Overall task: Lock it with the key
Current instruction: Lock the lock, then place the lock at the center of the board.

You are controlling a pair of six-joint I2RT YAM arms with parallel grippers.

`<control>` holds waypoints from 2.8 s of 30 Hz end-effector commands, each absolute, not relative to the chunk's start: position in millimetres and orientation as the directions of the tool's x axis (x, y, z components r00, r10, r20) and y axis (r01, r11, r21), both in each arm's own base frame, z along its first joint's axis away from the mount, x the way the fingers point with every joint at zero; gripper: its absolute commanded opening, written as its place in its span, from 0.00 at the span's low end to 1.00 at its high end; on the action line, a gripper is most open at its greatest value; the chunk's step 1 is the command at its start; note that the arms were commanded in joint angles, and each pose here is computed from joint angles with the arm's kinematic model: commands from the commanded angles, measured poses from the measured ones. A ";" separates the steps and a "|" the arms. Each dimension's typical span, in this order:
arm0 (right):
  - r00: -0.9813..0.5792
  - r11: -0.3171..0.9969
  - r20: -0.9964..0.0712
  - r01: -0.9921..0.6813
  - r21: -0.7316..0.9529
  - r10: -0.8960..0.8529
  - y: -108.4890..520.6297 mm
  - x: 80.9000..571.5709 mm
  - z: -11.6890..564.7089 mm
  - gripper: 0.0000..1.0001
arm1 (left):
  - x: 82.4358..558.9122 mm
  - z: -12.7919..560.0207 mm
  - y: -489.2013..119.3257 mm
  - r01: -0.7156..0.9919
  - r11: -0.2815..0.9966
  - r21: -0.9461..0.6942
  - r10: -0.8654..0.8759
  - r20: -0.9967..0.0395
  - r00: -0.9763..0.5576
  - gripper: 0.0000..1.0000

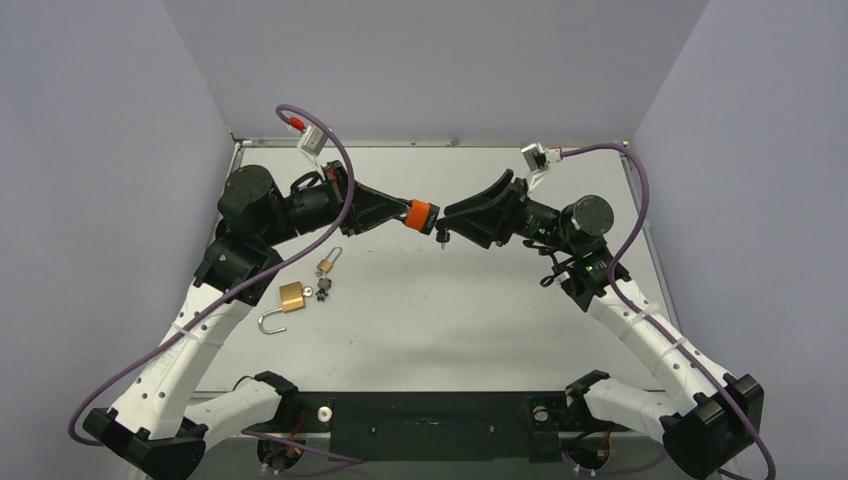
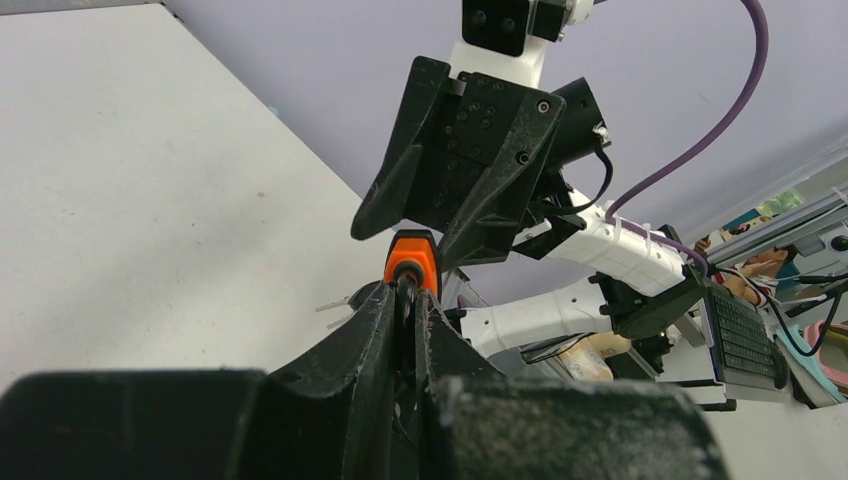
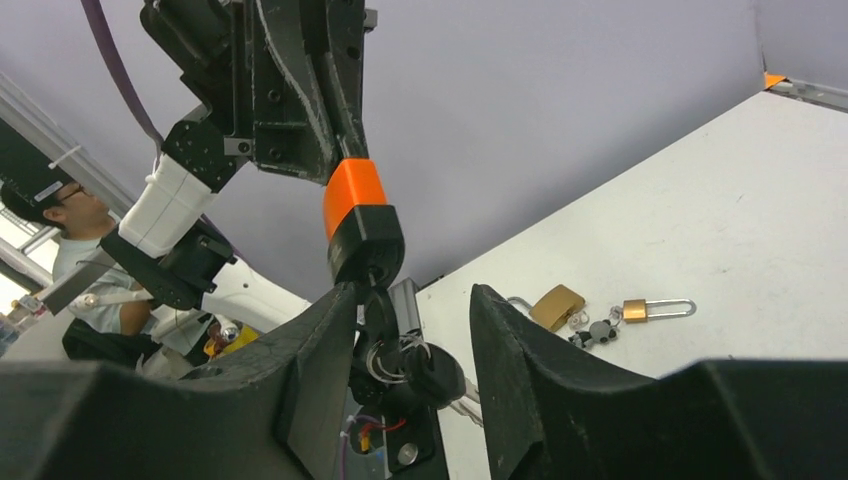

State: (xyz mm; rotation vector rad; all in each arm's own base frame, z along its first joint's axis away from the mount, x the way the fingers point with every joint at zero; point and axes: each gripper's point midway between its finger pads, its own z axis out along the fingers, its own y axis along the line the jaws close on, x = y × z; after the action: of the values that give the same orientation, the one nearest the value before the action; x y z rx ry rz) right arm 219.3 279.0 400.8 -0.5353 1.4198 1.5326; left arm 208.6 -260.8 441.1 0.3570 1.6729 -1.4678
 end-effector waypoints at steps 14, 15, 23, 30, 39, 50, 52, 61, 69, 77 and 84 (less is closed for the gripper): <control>-0.398 0.075 -0.871 -0.897 0.435 0.289 287.5 195.6 415.2 0.12 | 205.6 478.8 -251.6 0.763 0.229 -0.604 -0.350 -0.783 -0.515 0.00; -0.399 0.077 -0.871 -0.897 0.436 0.288 287.7 196.2 414.4 0.08 | 206.7 477.7 -251.5 0.761 0.231 -0.606 -0.350 -0.782 -0.516 0.00; -0.413 0.100 -0.863 -0.884 0.457 0.289 281.2 198.6 402.6 0.00 | 211.3 480.0 -246.6 0.775 0.224 -0.591 -0.350 -0.791 -0.502 0.00; -0.425 0.141 -0.854 -0.866 0.480 0.300 269.4 200.8 385.8 0.00 | 224.6 488.8 -234.5 0.785 0.228 -0.576 -0.389 -0.793 -0.470 0.00; -0.459 0.353 -0.831 -0.756 0.551 0.315 240.4 235.0 342.0 0.00 | 261.9 467.3 -231.7 0.715 0.285 -0.639 -0.430 -0.752 -0.500 0.00; -0.566 0.834 -0.736 -0.145 0.533 0.372 156.0 328.4 230.8 0.00 | 355.4 326.2 -311.7 0.440 0.436 -0.785 -0.425 -0.610 -0.669 0.00; -0.582 0.862 -0.716 -0.051 0.505 0.385 144.0 336.4 209.5 0.00 | 365.0 297.6 -334.1 0.409 0.441 -0.799 -0.405 -0.584 -0.703 0.00; -0.634 0.896 -0.637 0.251 0.366 0.438 84.9 349.0 136.3 0.00 | 388.8 166.7 -446.7 0.292 0.437 -0.851 -0.255 -0.428 -0.867 0.00; -0.666 0.892 -0.594 0.344 0.292 0.451 66.4 342.0 85.6 0.00 | 391.2 121.5 -494.9 0.222 0.397 -0.890 -0.221 -0.327 -0.919 0.00; -0.697 0.891 -0.555 0.372 0.262 0.454 66.2 343.5 54.2 0.10 | 389.3 85.6 -494.3 0.158 0.445 -0.881 -0.215 -0.277 -0.937 0.03; -0.697 0.889 -0.553 0.360 0.282 0.457 70.7 348.5 55.8 0.37 | 386.8 83.1 -489.8 0.182 0.477 -0.860 -0.188 -0.302 -0.934 0.42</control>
State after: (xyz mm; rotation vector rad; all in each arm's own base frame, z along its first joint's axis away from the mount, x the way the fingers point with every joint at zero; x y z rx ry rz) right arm 335.0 71.9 45.6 0.5766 2.4716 0.1889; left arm 375.3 -482.2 54.2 -0.0694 2.4633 -1.4076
